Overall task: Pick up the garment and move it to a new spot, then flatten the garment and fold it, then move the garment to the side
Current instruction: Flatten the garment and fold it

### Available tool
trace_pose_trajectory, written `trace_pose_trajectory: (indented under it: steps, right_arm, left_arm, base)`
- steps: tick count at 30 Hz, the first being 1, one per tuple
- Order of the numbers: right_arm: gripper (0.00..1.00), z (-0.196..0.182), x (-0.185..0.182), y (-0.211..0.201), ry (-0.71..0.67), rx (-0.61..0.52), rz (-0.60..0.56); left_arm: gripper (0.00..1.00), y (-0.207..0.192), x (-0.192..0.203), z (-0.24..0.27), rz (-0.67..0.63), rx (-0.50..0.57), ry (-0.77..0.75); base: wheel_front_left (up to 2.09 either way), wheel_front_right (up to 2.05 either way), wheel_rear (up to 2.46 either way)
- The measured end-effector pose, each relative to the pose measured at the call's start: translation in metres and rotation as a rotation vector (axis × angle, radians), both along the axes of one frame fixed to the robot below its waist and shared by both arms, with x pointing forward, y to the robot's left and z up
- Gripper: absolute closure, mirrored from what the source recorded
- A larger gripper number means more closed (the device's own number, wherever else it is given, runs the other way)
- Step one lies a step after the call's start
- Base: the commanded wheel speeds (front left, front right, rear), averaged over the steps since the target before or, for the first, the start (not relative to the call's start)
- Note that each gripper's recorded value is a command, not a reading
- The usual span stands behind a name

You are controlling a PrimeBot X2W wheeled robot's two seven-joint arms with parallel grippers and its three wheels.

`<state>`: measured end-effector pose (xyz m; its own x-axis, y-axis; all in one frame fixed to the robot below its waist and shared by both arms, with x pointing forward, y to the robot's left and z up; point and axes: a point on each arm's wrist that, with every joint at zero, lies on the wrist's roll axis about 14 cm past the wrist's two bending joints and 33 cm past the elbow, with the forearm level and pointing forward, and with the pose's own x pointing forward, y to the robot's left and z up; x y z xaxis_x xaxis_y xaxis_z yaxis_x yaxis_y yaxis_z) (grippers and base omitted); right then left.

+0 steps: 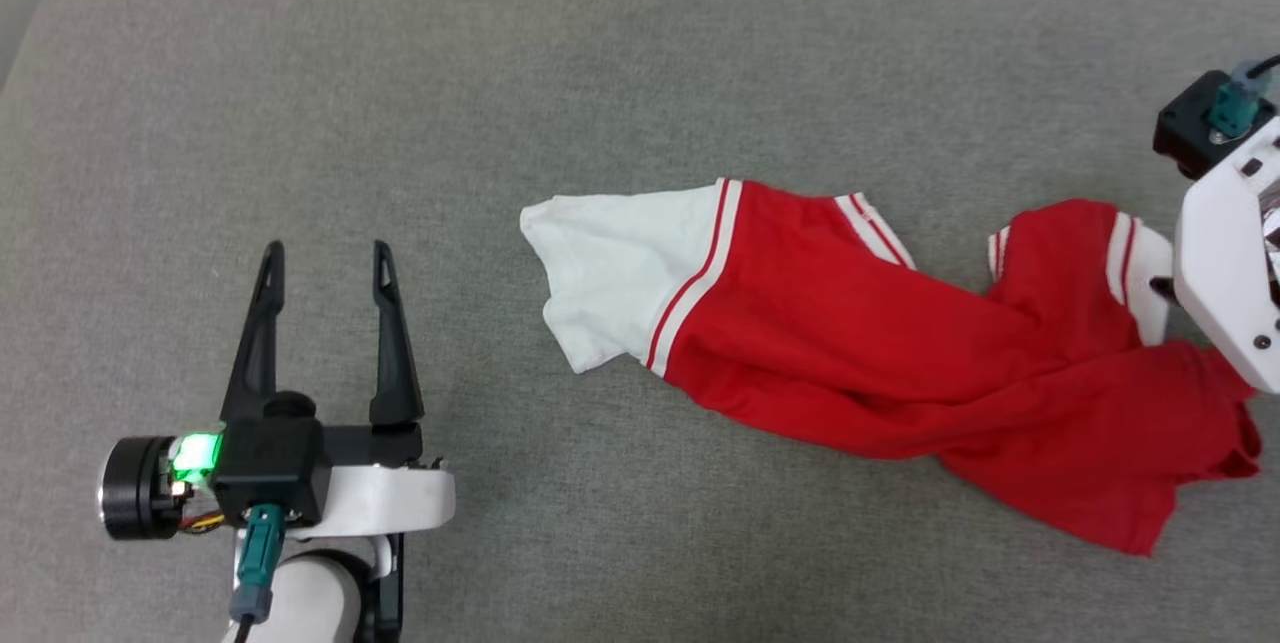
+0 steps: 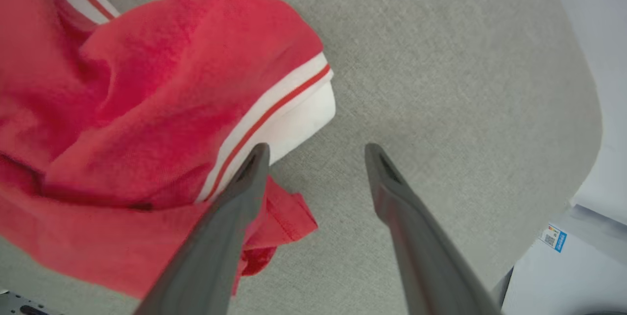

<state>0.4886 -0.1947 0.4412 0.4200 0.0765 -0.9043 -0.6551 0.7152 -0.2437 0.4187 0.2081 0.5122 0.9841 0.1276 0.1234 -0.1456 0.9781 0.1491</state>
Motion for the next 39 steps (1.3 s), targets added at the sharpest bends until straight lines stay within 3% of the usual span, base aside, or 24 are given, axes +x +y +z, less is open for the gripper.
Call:
trace_pose_trajectory:
  steps: [8, 14, 15, 16, 20, 24, 30, 33, 39]
  right_arm:
    - [0.0, -0.067, -0.005, 0.006, 0.202, -0.025, -0.005]
    - [0.0, -0.079, -0.008, 0.009, 0.227, 0.016, -0.008]
    - [0.75, -0.077, -0.008, 0.009, 0.215, 0.019, -0.003]
    - [1.0, -0.075, -0.008, 0.01, 0.202, 0.024, 0.001]
    - [1.0, -0.054, 0.002, 0.014, 0.105, 0.072, 0.009]
    - [1.0, -0.006, 0.028, 0.007, -0.073, 0.113, 0.005]
    - [1.0, 0.033, 0.047, -0.038, -0.213, 0.104, -0.095]
    - [1.0, 0.022, 0.049, -0.065, -0.2, 0.077, -0.168]
    - [1.0, -0.063, 0.01, -0.087, -0.001, 0.029, -0.266]
  left_arm:
    - [0.0, 0.011, 0.009, -0.02, 0.032, 0.001, 0.042]
    - [0.0, 0.014, 0.011, -0.024, 0.042, 0.0, 0.048]
    - [0.0, 0.014, 0.011, -0.023, 0.041, -0.001, 0.045]
    - [0.0, 0.015, 0.011, -0.021, 0.042, 0.003, 0.042]
    - [0.0, 0.013, 0.007, -0.017, 0.036, 0.0, 0.031]
    - [0.0, 0.01, 0.003, -0.009, 0.025, -0.006, 0.011]
    - [0.0, 0.003, 0.003, -0.005, 0.002, -0.01, -0.003]
    - [0.0, 0.003, 0.005, -0.009, 0.001, -0.009, 0.007]
    - [0.0, 0.008, 0.007, -0.024, 0.013, -0.007, 0.048]
  base:
    - [0.0, 0.0, 0.0]
    - [0.0, 0.0, 0.0]
    - [0.0, 0.0, 0.0]
    - [0.0, 0.0, 0.0]
    - [0.0, 0.0, 0.0]
    - [0.0, 0.0, 0.0]
    - [0.0, 0.0, 0.0]
    - [0.0, 0.0, 0.0]
    - [0.0, 0.0, 0.0]
